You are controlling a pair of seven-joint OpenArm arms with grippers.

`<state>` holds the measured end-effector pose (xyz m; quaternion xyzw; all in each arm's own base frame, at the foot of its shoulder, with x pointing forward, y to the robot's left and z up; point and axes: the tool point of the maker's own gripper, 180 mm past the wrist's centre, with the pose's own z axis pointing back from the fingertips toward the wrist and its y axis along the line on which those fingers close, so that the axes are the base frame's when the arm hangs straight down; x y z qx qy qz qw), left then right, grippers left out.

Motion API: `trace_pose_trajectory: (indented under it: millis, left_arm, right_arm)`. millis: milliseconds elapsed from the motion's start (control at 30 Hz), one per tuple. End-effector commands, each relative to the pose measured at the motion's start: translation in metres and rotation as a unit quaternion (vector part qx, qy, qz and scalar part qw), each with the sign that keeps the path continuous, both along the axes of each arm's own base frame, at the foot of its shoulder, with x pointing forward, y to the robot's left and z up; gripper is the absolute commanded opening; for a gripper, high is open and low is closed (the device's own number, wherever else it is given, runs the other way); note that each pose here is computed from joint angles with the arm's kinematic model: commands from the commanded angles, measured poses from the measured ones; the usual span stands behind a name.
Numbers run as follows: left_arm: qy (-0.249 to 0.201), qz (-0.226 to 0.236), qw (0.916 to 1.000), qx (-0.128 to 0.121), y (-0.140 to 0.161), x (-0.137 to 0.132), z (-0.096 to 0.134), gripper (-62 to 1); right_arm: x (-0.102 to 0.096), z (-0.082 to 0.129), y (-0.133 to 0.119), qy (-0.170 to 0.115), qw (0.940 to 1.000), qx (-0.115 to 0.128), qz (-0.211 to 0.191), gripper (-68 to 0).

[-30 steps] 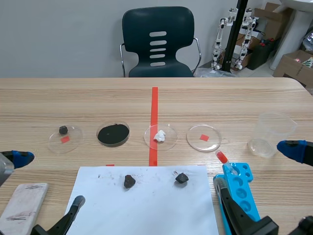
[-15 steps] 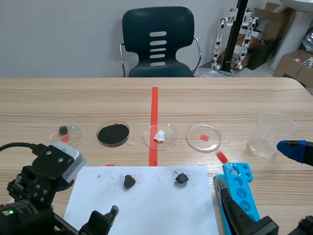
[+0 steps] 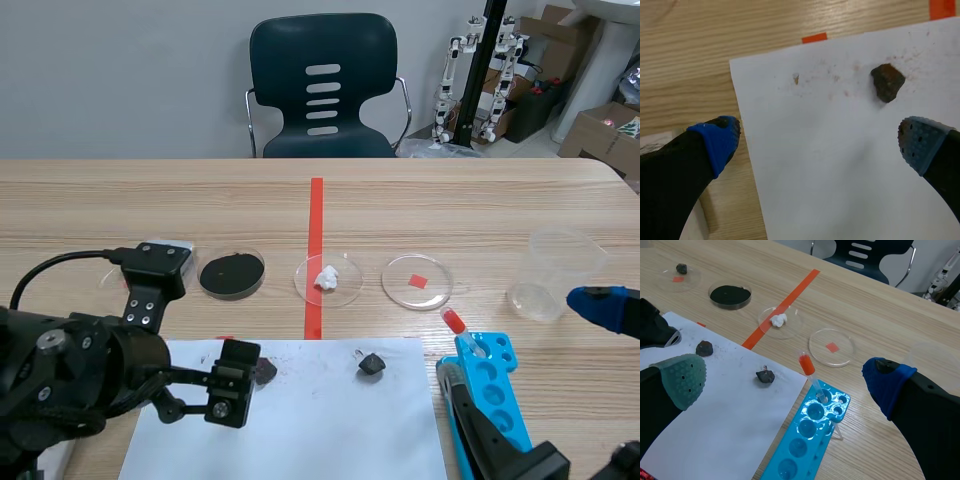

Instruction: Pick up the middle mineral with the left hand

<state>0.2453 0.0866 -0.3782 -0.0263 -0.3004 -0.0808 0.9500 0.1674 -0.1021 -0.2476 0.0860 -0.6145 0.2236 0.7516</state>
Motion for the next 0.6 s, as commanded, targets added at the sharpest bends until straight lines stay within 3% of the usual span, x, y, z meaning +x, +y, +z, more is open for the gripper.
trace_pose_trajectory:
  millis: [0,400,567]
  left_arm:
    - [-0.004,-0.009,0.9999,-0.01,-0.011,-0.001,0.002,1.4]
    - [-0.018,0.023,0.9995,-0.015,-0.033,0.012,0.014,1.4]
    - [-0.016,0.028,0.9985,-0.044,-0.05,0.016,0.02,1.4]
  right_arm:
    - [0.004,0.006,0.0,-0.014,0.9999,0.004,0.002,0.4]
    - [0.004,0.006,0.0,-0.014,0.9999,0.004,0.002,0.4]
    - [0.004,0.006,0.0,-0.014,0.9999,0.004,0.002,0.4]
